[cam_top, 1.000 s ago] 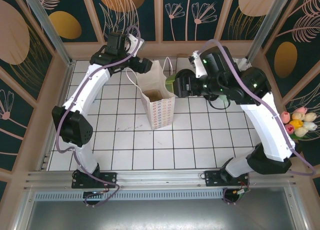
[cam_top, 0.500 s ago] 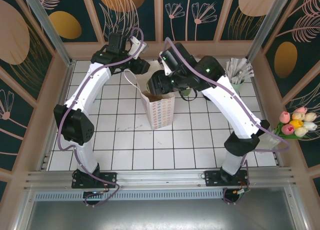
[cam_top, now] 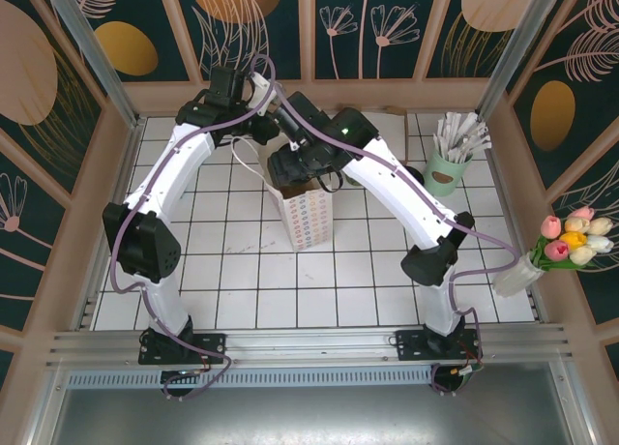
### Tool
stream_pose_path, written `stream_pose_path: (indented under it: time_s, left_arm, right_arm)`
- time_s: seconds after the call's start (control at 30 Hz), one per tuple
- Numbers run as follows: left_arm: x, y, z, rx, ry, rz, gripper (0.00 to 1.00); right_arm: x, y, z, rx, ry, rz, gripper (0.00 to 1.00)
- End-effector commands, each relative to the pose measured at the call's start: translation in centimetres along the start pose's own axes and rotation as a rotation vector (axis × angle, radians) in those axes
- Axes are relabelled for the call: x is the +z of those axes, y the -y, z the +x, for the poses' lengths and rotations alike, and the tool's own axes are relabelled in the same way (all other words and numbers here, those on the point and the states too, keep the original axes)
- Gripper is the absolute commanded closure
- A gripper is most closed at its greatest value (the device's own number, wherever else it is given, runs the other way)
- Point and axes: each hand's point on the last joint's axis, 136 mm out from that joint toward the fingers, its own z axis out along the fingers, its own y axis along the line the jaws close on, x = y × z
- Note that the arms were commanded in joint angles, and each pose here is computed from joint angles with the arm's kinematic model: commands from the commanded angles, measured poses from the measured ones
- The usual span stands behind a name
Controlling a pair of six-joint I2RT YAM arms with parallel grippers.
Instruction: Pack the takeout coffee
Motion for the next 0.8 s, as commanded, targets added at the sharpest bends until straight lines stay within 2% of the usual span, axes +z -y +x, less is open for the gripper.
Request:
stream_pose_path:
  time_s: [0.0, 0.17, 0.57, 0.77]
  left_arm:
    - [-1.3, 0.8, -0.5, -0.001, 0.032, 0.02, 0.95]
    - [-1.3, 1.0, -0.3, -0.01, 0.029, 0.031, 1.0]
    - [-2.1, 1.8, 0.0, -0.115, 0.023, 0.046, 1.0]
    - [-2.1, 2.5, 0.4, -0.116, 0.012, 0.063, 1.0]
  right_arm:
    - [-0.2, 1.7, -0.1, 0.033, 0.006, 0.047, 0.4]
    - [0.7, 2.0, 0.3, 0.034, -0.021, 0.059, 0.41]
    - [4.3, 2.7, 0.5, 0.035, -0.069, 0.131, 0.41]
    - [5.3, 3.4, 0.5, 0.036, -0.087, 0.141, 0.42]
